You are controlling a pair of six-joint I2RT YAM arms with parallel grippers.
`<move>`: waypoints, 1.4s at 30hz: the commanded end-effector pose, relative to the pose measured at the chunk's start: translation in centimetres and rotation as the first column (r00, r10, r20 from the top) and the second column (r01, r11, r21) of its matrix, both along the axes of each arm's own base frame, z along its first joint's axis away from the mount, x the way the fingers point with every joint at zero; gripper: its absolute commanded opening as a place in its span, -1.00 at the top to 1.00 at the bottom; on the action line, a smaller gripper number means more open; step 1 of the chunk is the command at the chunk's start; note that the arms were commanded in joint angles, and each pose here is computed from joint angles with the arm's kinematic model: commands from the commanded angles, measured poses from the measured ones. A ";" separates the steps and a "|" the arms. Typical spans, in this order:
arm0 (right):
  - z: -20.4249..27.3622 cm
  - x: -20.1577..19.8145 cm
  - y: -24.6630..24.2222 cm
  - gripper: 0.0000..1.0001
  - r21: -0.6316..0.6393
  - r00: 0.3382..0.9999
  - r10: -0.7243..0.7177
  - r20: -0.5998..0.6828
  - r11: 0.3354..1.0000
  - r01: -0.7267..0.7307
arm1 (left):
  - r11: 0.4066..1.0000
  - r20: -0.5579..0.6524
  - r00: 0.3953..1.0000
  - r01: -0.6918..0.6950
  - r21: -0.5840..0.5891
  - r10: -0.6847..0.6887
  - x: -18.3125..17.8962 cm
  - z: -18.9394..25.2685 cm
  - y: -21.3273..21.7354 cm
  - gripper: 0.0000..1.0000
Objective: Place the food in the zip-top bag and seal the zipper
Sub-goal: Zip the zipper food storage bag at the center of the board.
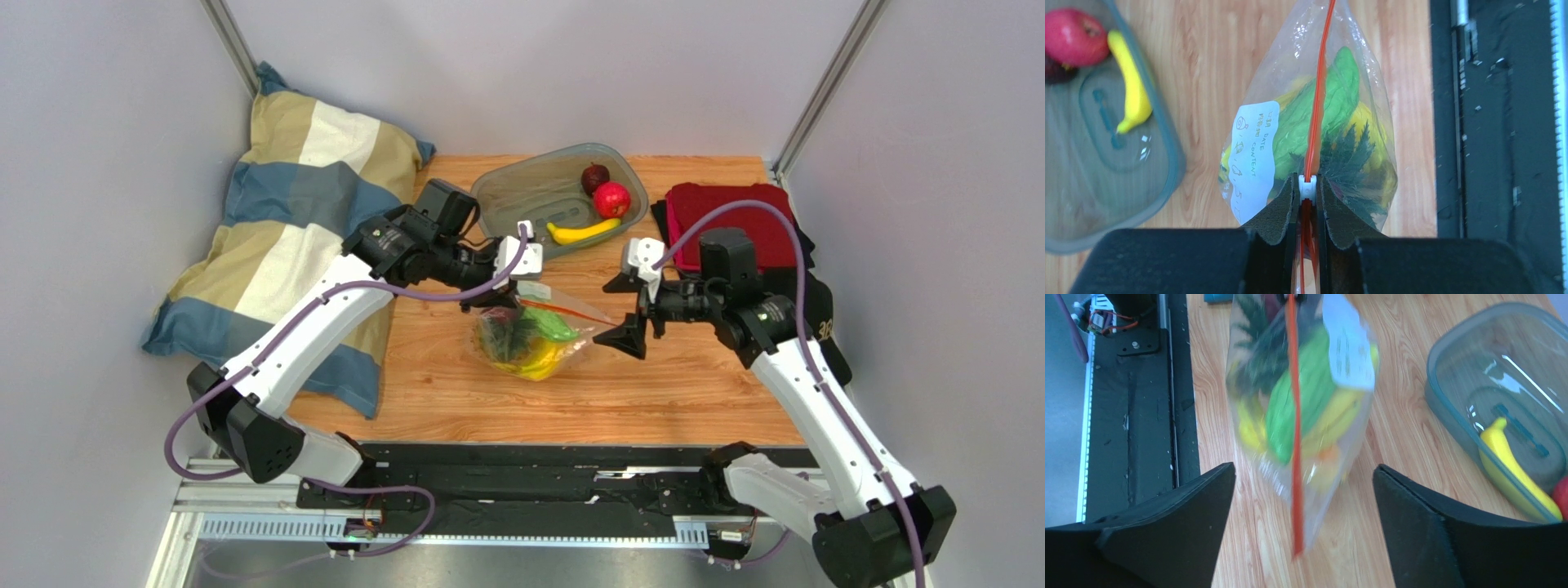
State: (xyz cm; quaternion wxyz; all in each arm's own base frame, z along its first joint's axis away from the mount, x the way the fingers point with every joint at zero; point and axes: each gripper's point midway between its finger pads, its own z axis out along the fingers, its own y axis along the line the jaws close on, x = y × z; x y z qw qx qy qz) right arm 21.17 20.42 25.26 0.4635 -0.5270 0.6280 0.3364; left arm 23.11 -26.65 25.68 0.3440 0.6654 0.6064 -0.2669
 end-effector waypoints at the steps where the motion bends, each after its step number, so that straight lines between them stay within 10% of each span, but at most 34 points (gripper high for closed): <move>1: 3.4 1.3 3.0 -0.62 0.058 0.997 -0.005 0.074 0.998 0.001 | 0.990 0.001 0.998 0.066 -0.126 -0.066 -1.6 3.5 -3.4 1.00; 7: 1.8 0.6 4.9 -0.09 0.034 0.996 0.064 0.063 0.997 -0.066 | 0.987 -0.065 0.996 0.043 -0.158 -0.054 -2.1 3.5 -4.9 1.00; 10: 0.4 -0.3 5.1 1.00 -0.004 0.995 0.088 0.053 0.996 -0.088 | 0.985 -0.082 0.995 0.035 -0.171 -0.050 -2.1 3.5 -5.2 1.00; 29: -5.2 -1.7 -0.4 1.00 -0.223 1.000 -0.008 0.021 0.975 0.013 | 0.999 -0.044 0.998 -0.040 0.010 0.041 -0.6 -1.5 1.5 1.00; 42: -3.2 -2.1 0.4 1.00 -0.158 0.999 0.035 0.004 0.987 -0.034 | 0.998 -0.017 0.999 -0.049 -0.045 0.049 -0.9 -0.2 3.4 0.92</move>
